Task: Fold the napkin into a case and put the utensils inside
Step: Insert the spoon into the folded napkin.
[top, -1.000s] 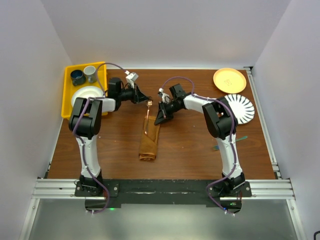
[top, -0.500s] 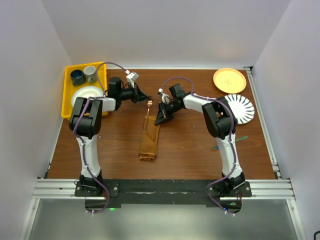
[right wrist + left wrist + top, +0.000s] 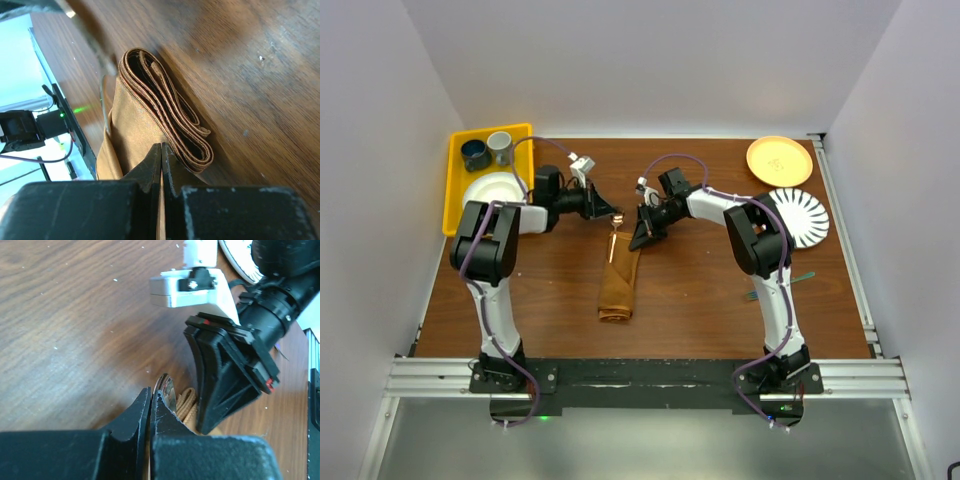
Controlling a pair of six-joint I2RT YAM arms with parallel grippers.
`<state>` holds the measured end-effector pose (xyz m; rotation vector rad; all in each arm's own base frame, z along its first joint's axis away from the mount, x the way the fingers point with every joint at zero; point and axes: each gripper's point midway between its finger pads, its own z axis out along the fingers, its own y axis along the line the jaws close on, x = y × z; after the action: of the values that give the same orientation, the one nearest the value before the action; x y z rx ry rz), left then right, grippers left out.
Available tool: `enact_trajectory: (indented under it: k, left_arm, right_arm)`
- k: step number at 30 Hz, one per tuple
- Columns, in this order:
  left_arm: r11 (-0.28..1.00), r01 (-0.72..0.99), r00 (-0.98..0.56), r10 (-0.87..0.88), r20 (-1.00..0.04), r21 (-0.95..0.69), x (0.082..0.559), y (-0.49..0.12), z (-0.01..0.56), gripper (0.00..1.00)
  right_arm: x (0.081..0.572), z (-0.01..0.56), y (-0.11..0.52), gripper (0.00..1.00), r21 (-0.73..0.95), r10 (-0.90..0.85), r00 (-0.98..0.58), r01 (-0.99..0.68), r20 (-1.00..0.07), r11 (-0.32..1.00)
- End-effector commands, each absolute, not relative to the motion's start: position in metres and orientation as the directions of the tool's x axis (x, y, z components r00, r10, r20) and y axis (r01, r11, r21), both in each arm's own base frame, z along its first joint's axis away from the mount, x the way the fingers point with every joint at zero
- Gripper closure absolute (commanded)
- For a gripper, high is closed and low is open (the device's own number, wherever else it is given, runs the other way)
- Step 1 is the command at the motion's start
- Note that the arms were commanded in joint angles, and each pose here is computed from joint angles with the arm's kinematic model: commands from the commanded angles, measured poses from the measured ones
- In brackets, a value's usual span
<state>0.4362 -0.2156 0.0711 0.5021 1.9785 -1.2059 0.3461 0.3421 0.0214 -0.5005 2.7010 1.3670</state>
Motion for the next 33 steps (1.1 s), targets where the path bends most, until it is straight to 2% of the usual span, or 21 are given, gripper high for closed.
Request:
enact_trajectory:
  k: [1, 18, 33]
  left_arm:
    - [0.450, 0.711, -0.581, -0.058, -0.812, -0.540, 0.432, -0.214, 0.100, 1.00]
    - [0.464, 0.651, -0.662, -0.041, -0.748, -0.601, 0.409, -0.210, 0.075, 1.00]
    - [0.455, 0.643, -0.679, -0.034, -0.733, -0.616, 0.385, -0.208, 0.073, 1.00]
  right_arm:
    - [0.345, 0.004, 0.338, 1.00, 0.744, -0.247, -0.949, -0.307, -0.195, 0.594]
    - [0.344, 0.001, 0.337, 1.00, 0.742, -0.244, -0.951, -0.300, -0.188, 0.600]
    - [0.343, -0.003, 0.335, 1.00, 0.739, -0.241, -0.954, -0.293, -0.180, 0.607]
